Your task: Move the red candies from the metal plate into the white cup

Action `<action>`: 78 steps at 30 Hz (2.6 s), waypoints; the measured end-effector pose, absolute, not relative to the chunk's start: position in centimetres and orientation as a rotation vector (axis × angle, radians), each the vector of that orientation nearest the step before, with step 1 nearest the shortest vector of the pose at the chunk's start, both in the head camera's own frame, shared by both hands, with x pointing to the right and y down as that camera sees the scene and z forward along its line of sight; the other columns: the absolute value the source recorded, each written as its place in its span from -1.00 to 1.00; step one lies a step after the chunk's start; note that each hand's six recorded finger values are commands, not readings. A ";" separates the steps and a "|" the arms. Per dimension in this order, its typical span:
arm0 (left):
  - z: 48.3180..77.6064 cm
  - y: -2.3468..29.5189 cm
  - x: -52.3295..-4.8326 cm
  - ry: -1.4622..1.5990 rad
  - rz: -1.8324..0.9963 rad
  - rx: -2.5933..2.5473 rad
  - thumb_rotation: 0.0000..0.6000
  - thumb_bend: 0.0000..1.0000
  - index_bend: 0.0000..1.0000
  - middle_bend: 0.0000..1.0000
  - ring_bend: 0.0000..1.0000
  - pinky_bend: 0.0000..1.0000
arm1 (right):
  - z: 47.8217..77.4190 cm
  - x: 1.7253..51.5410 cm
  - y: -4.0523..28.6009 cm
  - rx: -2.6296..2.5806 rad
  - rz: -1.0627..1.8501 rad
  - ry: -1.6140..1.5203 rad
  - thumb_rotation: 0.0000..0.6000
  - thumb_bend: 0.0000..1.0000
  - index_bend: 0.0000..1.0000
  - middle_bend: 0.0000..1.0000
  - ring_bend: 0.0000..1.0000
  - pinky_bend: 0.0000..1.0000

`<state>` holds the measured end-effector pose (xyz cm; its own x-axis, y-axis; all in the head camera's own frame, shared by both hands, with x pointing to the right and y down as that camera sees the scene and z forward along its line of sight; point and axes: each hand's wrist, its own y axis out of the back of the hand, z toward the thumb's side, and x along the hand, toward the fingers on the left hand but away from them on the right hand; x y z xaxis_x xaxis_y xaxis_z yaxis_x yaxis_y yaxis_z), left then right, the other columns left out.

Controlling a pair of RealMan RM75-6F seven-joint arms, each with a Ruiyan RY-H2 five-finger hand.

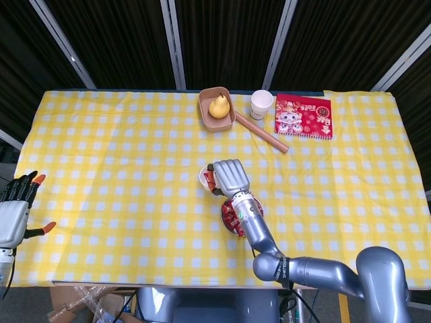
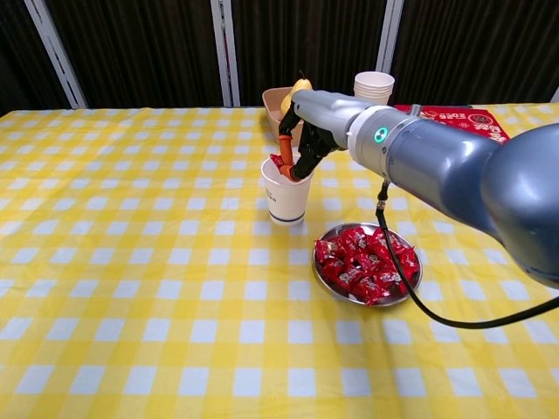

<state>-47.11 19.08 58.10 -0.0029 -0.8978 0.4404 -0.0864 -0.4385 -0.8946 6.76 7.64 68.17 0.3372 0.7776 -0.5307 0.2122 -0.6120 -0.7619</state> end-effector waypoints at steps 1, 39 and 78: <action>58.1 19.1 -47.1 1.040 -1.517 -1.596 1.00 -1.00 -0.94 -1.00 -1.00 -1.00 | 68.2 6.7 7.6 -2.024 1.262 -0.864 1.00 0.09 0.03 0.89 0.93 1.00; 57.9 19.3 -47.1 1.060 -1.526 -1.610 1.00 -1.00 -0.93 -1.00 -1.00 -1.00 | 69.2 15.3 16.2 -1.922 1.473 -0.627 1.00 -0.11 -0.08 0.89 0.93 1.00; 58.1 19.2 -47.2 1.064 -1.542 -1.620 1.00 -1.00 -0.91 -1.00 -1.00 -1.00 | 65.6 13.2 11.0 -1.974 1.315 -0.821 1.00 0.04 0.35 0.89 0.93 1.00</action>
<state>-47.20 19.22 58.11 -0.0224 -0.8861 0.4629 -0.1178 -0.4575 -0.8814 13.20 11.03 65.62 0.3101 0.7745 -0.5514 0.1556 -0.6135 -0.7742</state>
